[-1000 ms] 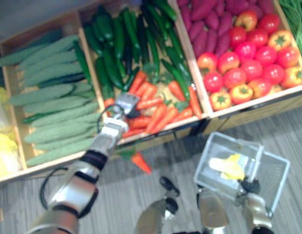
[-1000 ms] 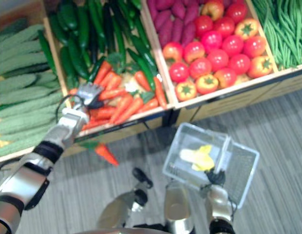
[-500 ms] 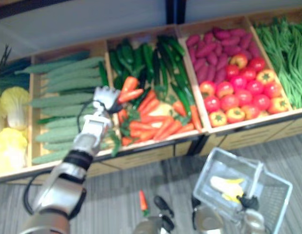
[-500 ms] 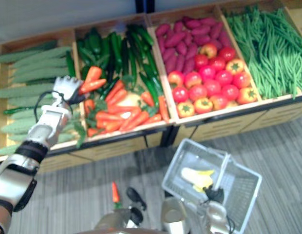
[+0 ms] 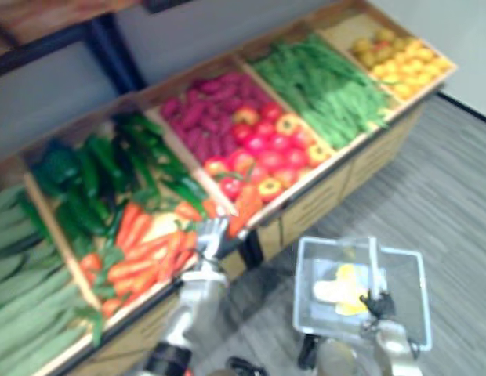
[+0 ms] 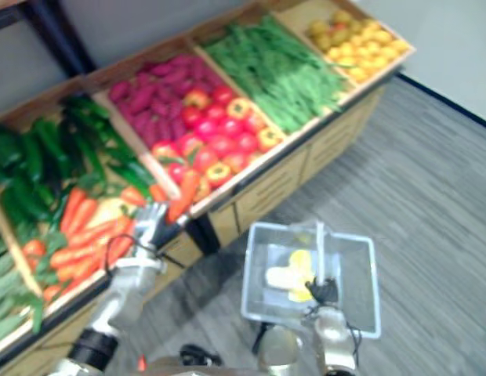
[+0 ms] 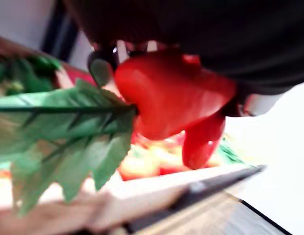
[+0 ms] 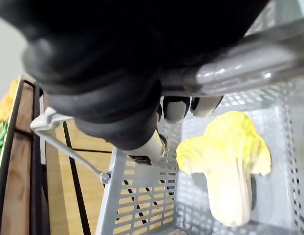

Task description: Pick vegetable in the basket

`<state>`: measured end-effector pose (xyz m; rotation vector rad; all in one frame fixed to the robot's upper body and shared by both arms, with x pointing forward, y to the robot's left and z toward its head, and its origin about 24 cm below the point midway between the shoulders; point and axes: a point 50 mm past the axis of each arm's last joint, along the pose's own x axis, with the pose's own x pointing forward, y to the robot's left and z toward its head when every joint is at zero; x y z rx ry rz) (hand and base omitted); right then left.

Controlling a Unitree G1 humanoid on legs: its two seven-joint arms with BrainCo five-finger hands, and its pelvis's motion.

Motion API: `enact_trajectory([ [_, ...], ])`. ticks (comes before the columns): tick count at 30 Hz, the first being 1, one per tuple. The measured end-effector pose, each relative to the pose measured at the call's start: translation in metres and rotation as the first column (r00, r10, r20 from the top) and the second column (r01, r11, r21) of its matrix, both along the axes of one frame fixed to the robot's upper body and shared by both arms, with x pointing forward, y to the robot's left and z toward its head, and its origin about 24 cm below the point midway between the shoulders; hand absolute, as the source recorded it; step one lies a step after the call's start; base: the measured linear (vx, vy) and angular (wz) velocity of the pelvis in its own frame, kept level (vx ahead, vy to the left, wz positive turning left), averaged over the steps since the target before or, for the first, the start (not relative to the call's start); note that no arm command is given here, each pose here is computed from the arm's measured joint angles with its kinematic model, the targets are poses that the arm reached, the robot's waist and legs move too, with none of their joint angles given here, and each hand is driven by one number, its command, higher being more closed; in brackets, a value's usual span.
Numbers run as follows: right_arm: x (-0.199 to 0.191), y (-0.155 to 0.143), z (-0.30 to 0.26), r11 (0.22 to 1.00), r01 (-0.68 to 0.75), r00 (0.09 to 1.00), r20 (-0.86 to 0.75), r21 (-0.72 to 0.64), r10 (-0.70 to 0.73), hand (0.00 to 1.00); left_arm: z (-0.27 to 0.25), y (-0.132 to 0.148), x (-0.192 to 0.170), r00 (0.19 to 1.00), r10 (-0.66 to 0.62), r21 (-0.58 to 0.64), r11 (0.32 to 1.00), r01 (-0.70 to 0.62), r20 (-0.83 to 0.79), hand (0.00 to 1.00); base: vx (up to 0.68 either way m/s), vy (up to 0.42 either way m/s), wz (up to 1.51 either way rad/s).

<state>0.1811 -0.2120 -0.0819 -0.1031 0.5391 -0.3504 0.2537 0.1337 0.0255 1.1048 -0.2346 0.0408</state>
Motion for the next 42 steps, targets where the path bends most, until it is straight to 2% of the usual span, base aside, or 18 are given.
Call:
enact_trajectory([
  [1, -0.001, 0.004, 0.002, 0.999, -0.032, 0.999, 0.01, -0.001, 0.032, 1.0, -0.006, -0.004, -0.006, 1.0, -0.004, -0.046, 0.999, 0.002, -0.031, 1.0, 0.0, -0.205, -1.42],
  [6, -0.004, 0.025, 0.005, 0.989, -0.148, 0.989, 0.023, 0.016, 0.148, 1.0, -0.038, -0.009, -0.028, 0.985, 0.013, -0.109, 0.994, -0.032, -0.173, 1.0, 0.04, -0.013, -1.65],
  [11, -0.001, 0.044, 0.011, 0.965, -0.261, 0.964, 0.049, -0.006, 0.261, 1.0, -0.053, -0.007, -0.044, 0.97, 0.028, -0.118, 0.991, -0.058, -0.242, 1.0, 0.08, 0.131, -1.66],
  [17, 0.006, 0.054, 0.024, 0.945, -0.324, 0.941, 0.094, -0.036, 0.326, 1.0, -0.057, -0.028, -0.036, 0.964, -0.054, -0.112, 0.993, 0.026, -0.259, 1.0, 0.1, 0.245, -1.16],
  [22, 0.014, 0.087, 0.03, 0.895, -0.445, 0.887, 0.135, -0.01, 0.442, 1.0, -0.059, -0.056, -0.031, 0.938, -0.192, -0.086, 0.981, 0.174, -0.29, 1.0, 0.01, 0.07, -0.73],
  [24, 0.014, 0.097, 0.03, 0.888, -0.459, 0.88, 0.149, 0.015, 0.452, 1.0, -0.056, -0.061, -0.027, 0.936, -0.211, -0.085, 0.977, 0.195, -0.281, 1.0, -0.01, -0.047, -0.3],
  [28, 0.022, 0.114, 0.038, 0.861, -0.508, 0.848, 0.188, 0.022, 0.496, 1.0, -0.069, -0.056, -0.03, 0.922, -0.178, -0.112, 0.983, 0.148, -0.345, 1.0, -0.02, -0.088, -0.51],
  [32, 0.019, 0.107, 0.034, 0.859, -0.513, 0.848, 0.16, 0.01, 0.505, 1.0, -0.081, -0.057, -0.034, 0.902, -0.167, -0.101, 0.985, 0.138, -0.398, 1.0, 0.03, -0.017, -0.44],
  [38, 0.002, 0.102, 0.029, 0.869, -0.488, 0.869, 0.134, 0.085, 0.476, 1.0, -0.097, -0.049, -0.034, 0.872, -0.119, -0.049, 0.993, 0.108, -0.475, 1.0, 0.06, 0.04, -0.07],
  [39, 0.002, 0.102, 0.034, 0.859, -0.505, 0.859, 0.153, 0.085, 0.489, 1.0, -0.102, -0.044, -0.035, 0.86, -0.095, -0.032, 0.995, 0.092, -0.501, 0.0, 0.01, 0.084, -0.03],
  [42, 0.006, 0.105, 0.049, 0.85, -0.518, 0.842, 0.23, 0.095, 0.488, 1.0, -0.107, -0.039, -0.037, 0.844, -0.076, -0.017, 0.997, 0.078, -0.531, 0.0, -0.03, 0.057, 0.01],
])
